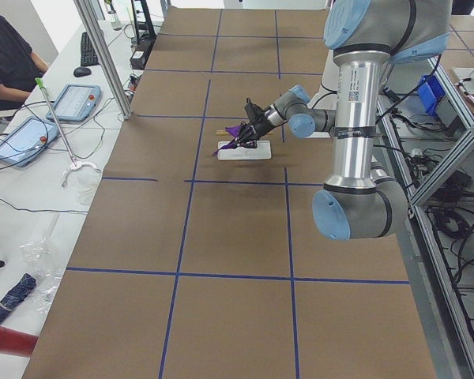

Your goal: Hang towel on rack

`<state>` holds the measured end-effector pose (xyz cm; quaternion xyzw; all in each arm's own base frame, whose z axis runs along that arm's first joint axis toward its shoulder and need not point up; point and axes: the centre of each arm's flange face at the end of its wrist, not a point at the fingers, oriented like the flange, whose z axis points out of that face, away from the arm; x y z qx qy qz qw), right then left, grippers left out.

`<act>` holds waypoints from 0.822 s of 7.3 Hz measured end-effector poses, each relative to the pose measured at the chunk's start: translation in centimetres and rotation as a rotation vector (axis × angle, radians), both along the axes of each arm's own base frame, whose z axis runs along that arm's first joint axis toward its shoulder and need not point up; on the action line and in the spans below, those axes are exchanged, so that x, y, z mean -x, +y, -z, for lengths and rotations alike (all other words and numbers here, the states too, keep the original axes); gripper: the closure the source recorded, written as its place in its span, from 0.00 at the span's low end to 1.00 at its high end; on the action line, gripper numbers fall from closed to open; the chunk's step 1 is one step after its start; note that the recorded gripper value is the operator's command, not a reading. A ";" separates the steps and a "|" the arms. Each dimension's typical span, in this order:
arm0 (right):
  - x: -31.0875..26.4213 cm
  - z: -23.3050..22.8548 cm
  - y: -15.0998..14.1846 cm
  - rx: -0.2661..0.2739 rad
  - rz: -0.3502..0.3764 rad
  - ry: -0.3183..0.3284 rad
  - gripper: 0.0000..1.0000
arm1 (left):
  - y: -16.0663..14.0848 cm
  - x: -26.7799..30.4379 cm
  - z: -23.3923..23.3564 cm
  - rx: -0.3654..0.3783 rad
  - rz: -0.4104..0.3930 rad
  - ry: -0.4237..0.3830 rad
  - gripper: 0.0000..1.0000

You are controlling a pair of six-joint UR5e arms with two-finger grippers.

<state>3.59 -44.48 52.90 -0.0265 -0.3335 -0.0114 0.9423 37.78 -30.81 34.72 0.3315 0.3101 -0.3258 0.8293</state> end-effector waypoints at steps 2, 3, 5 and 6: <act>0.1 0.2 -0.1 -0.020 -0.002 -0.011 0.00 | -0.1 -0.1 -1.3 0.006 -0.004 -0.031 0.00; 0.1 0.2 -0.2 -0.030 -0.003 -0.013 0.00 | -0.1 0.0 -1.8 0.005 -0.008 -0.036 0.00; 0.1 0.2 -0.4 -0.045 -0.003 -0.013 0.00 | -0.2 1.6 -2.8 -0.019 -0.060 -0.014 0.00; 0.1 0.3 -0.4 -0.055 -0.001 -0.013 0.00 | -1.0 3.4 -3.8 -0.008 -0.113 -0.018 0.00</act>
